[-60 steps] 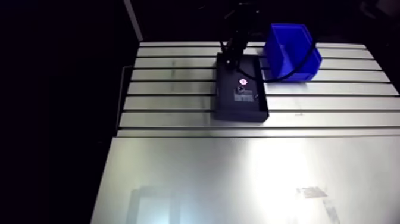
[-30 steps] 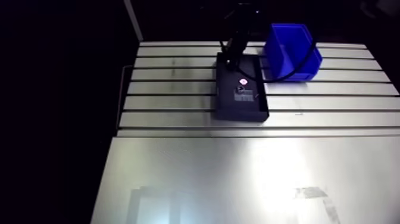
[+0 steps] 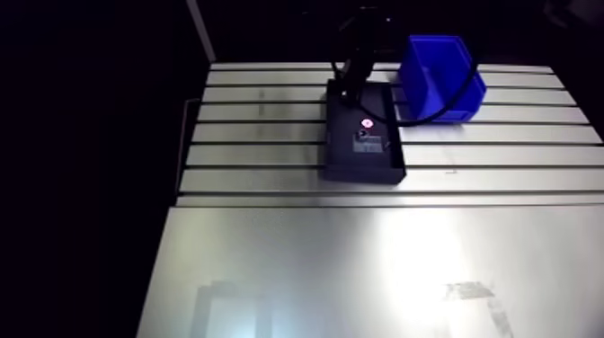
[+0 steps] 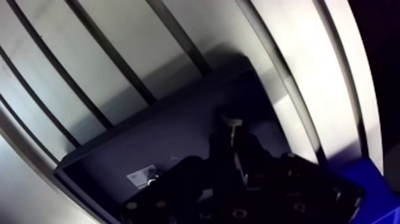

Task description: Pick up the M10 bolt from the tray and put it into the blue bin.

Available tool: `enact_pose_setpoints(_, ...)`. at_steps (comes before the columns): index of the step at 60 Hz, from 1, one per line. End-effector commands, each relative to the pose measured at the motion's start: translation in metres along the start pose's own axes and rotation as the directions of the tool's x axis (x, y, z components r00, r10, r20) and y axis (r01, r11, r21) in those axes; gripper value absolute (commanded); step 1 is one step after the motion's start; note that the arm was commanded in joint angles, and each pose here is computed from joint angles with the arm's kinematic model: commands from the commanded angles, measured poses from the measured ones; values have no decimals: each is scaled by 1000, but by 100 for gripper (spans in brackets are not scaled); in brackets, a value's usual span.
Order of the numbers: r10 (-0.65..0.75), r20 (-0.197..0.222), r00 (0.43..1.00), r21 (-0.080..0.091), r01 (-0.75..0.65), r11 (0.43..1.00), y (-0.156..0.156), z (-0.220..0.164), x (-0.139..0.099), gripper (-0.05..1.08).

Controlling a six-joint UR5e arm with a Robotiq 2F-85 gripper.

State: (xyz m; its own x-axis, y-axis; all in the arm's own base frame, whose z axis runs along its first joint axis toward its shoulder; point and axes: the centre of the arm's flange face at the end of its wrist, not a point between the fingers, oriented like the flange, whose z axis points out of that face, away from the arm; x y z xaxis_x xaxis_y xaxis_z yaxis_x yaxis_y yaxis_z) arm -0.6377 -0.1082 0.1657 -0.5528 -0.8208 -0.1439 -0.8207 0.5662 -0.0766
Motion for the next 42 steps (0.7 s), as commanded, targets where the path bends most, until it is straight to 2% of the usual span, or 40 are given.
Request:
enact_pose_setpoints(1, 6, -5, 1000, -3, -6, 1000, 3, -2, -2, 89)
enact_pose_setpoints(19, 4, -18, 1000, -13, -4, 1000, 3, -13, -3, 101)
enact_pose_setpoints(24, 4, -21, 1000, -23, -5, 1000, 1, -22, -5, 103)
enact_pose_setpoints(42, 9, -35, 999, -41, -10, 999, -8, -53, -16, 104)
